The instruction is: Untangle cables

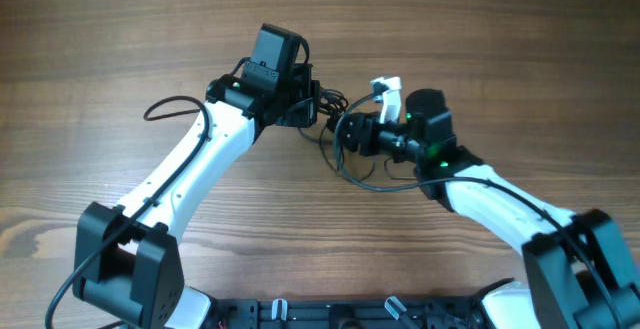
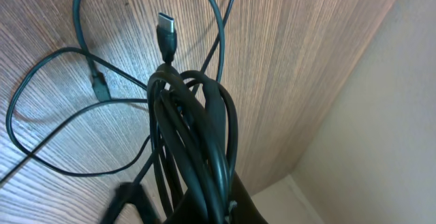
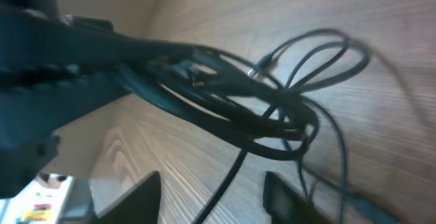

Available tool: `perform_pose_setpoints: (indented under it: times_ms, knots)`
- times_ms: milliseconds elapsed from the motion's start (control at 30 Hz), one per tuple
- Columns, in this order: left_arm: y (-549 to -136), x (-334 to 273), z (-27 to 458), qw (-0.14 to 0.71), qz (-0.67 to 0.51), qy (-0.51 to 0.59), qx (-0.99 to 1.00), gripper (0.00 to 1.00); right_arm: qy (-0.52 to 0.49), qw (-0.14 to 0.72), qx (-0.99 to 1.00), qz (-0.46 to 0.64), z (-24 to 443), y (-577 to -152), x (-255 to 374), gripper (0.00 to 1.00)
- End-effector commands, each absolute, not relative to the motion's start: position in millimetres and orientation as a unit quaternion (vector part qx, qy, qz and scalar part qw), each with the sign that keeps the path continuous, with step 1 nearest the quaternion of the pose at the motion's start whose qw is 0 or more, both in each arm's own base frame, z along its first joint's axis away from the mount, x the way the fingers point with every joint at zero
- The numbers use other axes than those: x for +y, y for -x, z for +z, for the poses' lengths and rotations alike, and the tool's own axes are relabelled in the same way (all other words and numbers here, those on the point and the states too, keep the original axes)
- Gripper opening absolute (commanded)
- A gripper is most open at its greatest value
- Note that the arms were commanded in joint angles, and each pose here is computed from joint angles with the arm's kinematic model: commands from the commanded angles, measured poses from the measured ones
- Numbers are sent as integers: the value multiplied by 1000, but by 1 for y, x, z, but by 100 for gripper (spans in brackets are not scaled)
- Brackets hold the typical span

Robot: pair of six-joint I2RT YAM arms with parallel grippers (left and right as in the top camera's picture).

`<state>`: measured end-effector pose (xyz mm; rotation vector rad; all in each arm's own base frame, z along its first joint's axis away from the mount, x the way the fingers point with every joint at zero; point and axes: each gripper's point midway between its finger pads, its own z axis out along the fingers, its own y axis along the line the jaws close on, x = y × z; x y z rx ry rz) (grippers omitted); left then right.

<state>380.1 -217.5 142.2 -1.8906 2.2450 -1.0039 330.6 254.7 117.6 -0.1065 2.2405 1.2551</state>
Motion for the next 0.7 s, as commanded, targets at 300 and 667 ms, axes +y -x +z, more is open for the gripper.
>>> perform_pose_setpoints:
  times_ms: [300,667]
  knots:
    - [-390,-168,141,121,-258,633,719,4,119,263,767,573,170,-309,268,5]
    - [-402,-85,133,145,-210,707,659,4,-19,329,844,423,176,-319,158,4]
